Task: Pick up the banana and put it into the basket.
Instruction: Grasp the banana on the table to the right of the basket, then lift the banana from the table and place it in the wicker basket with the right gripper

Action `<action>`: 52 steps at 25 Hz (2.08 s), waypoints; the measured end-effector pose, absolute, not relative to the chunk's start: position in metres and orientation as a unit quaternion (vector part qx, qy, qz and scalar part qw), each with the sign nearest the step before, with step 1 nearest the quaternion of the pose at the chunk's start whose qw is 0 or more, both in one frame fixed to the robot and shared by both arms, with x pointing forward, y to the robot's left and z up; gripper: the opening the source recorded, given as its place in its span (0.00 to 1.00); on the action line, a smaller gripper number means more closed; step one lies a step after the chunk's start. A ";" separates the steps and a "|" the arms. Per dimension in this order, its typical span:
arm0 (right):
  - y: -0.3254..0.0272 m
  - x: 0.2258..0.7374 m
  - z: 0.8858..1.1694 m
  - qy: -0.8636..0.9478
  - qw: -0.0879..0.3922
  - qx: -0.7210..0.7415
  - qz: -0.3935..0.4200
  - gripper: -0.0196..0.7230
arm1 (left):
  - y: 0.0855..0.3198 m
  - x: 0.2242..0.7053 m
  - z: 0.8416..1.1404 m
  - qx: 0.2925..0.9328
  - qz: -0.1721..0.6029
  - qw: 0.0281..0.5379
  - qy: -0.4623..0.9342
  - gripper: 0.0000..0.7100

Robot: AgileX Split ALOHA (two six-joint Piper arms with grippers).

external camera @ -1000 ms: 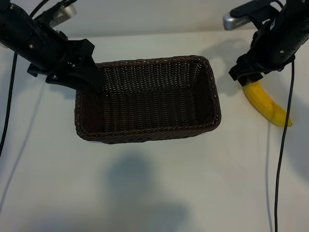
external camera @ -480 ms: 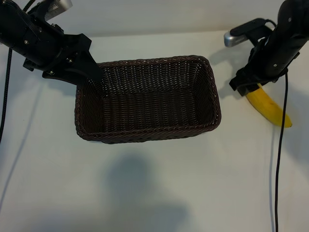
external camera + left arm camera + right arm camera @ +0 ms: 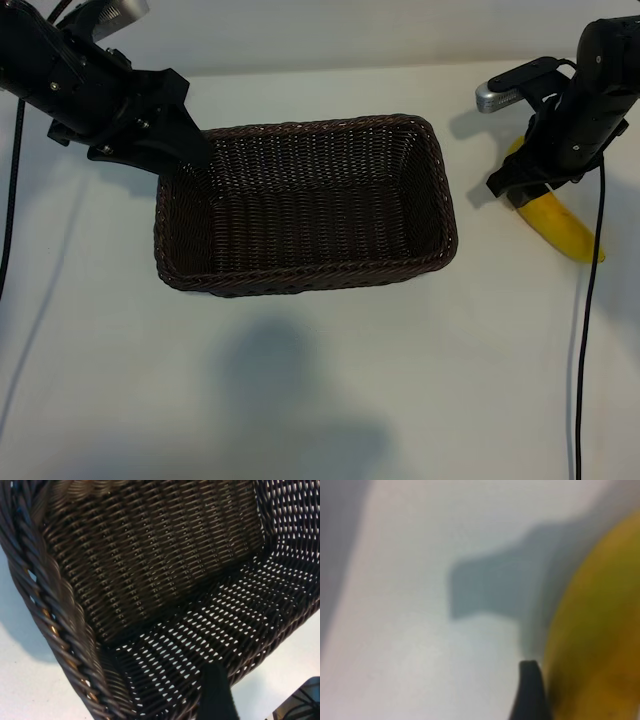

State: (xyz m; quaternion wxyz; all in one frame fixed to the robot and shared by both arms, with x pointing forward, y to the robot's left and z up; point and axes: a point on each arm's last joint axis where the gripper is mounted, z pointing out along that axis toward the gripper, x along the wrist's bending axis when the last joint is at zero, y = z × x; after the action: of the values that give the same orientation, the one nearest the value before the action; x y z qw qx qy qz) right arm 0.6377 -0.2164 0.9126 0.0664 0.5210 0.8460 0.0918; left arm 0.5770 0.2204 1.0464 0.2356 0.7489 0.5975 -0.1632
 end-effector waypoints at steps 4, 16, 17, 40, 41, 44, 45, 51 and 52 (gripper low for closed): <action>-0.217 0.637 0.913 0.846 0.065 0.521 0.090 0.58 | 0.220 0.577 1.046 0.749 -0.163 0.236 0.598 0.73; -0.216 0.619 0.982 0.841 0.058 0.526 0.115 0.58 | 0.221 0.578 1.046 0.749 -0.156 0.238 0.599 0.73; -0.215 0.617 0.992 0.839 0.055 0.527 0.122 0.58 | 0.221 0.578 1.046 0.749 -0.156 0.237 0.599 0.73; -0.091 0.537 1.100 0.863 -0.041 0.375 0.336 0.58 | 0.222 0.575 1.045 0.754 -0.166 0.220 0.596 0.73; -0.085 0.538 1.095 0.864 -0.041 0.373 0.336 0.58 | 0.222 0.575 1.045 0.754 -0.166 0.220 0.596 0.73; -0.072 0.546 1.074 0.865 -0.049 0.378 0.327 0.58 | 0.222 0.575 1.045 0.753 -0.167 0.220 0.597 0.73; -0.069 0.551 1.066 0.864 -0.051 0.384 0.322 0.58 | 0.222 0.575 1.045 0.752 -0.167 0.220 0.598 0.73; -0.061 0.568 1.034 0.856 -0.049 0.411 0.310 0.58 | 0.222 0.575 1.045 0.751 -0.168 0.219 0.600 0.73; -0.060 0.569 1.032 0.854 -0.049 0.415 0.310 0.58 | 0.222 0.575 1.045 0.751 -0.168 0.219 0.600 0.73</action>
State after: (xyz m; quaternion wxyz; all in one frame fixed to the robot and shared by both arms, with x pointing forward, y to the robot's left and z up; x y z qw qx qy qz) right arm 0.5692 -0.0604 1.0319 -0.0489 0.4150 0.8540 0.3098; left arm 0.5746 0.2220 1.0453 0.2192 0.7510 0.5999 -0.1677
